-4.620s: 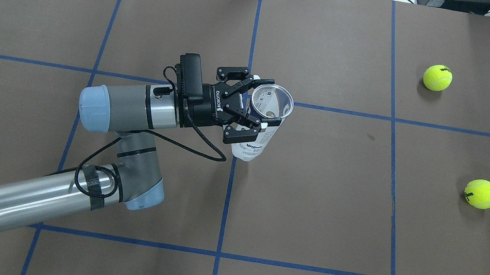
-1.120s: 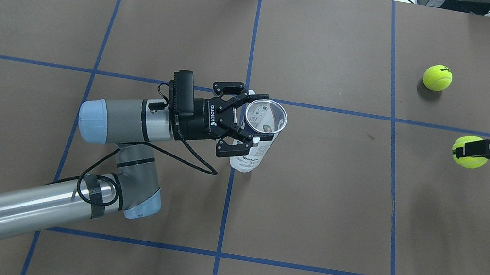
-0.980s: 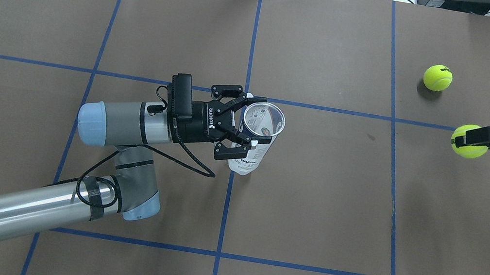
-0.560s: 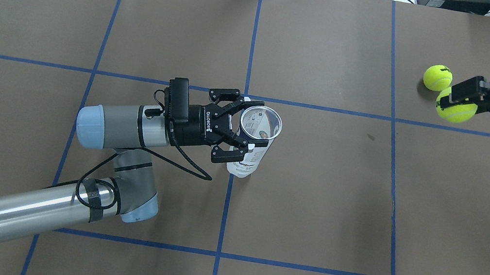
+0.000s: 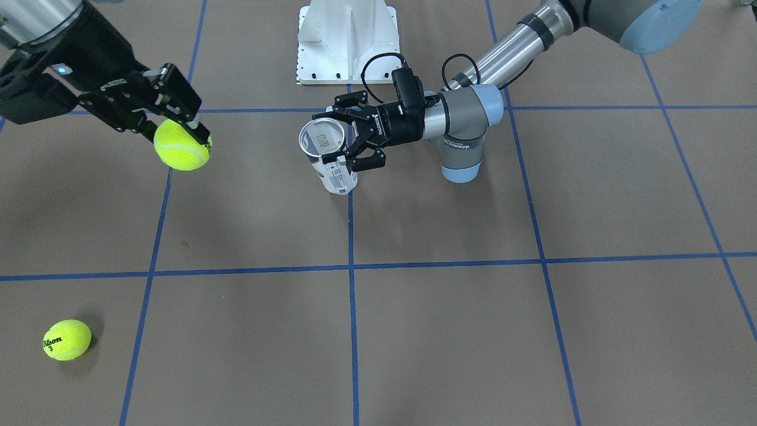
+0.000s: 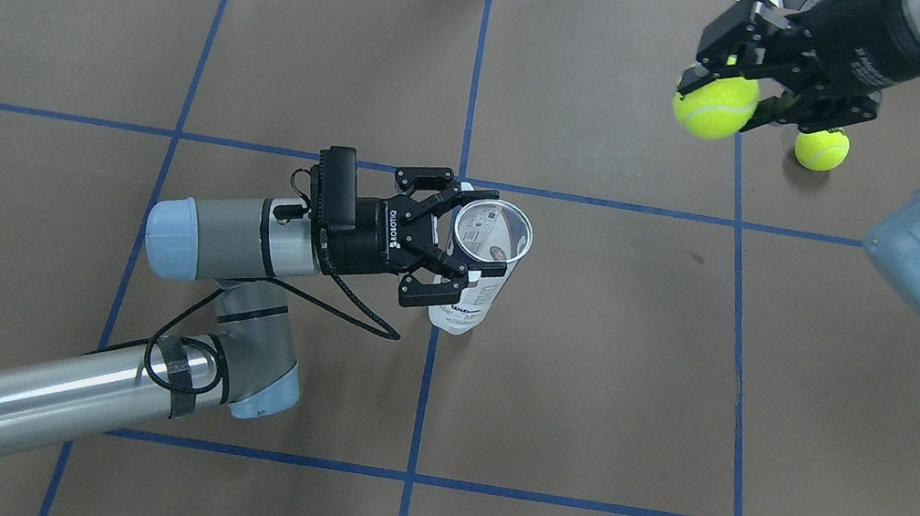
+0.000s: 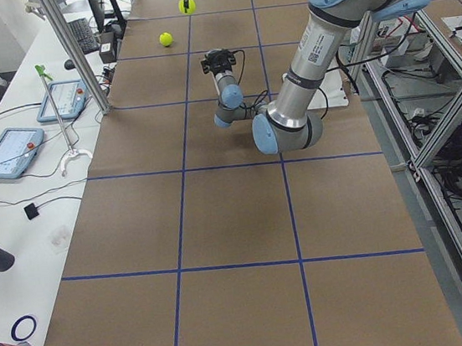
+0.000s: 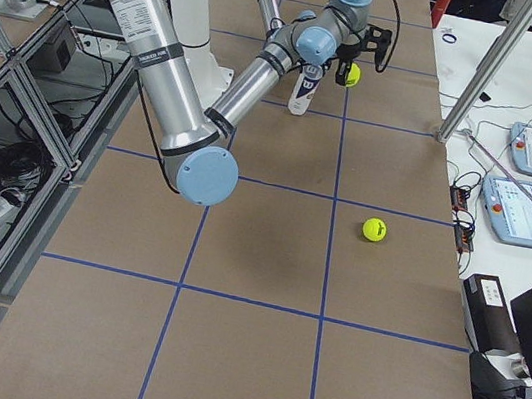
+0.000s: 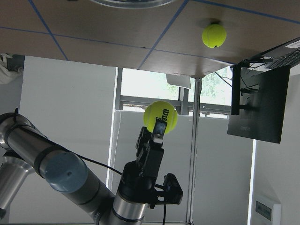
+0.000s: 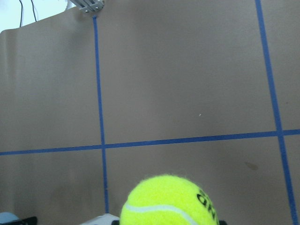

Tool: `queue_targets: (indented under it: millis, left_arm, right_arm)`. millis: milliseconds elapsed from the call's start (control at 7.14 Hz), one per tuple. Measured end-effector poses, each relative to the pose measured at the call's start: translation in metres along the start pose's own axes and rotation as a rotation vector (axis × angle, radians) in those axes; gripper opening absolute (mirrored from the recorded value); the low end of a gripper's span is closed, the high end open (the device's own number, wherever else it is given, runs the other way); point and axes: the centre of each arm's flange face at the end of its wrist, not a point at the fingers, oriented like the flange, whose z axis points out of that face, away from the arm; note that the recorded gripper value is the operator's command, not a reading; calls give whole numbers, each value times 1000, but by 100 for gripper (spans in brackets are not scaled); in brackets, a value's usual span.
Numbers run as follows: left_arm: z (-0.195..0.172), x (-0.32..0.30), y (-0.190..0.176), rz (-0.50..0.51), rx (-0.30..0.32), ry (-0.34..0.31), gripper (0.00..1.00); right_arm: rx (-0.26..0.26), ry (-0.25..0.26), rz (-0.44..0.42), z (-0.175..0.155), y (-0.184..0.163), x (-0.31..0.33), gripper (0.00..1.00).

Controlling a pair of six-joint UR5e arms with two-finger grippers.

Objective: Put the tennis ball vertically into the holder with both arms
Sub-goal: 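Carry the ball with the right gripper over the can's opening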

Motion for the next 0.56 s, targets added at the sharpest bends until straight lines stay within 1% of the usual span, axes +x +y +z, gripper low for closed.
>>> queue_targets:
  millis: [140,280,420,560]
  left_arm:
    - [1,0,-1,0,2,0,78]
    - [2,0,-2,-1,4,1,78]
    - [3,1,-2,-2,5,2,78]
    - [3,1,-2,-2,6,2,78]
  right_arm:
    - [15,-4,29,18,22,-33,0]
    - [29,5,47,36,46,-61,5]
    - [40,19,60,51,67,-81,13]
    - [52,34,67,66,85,-91,18]
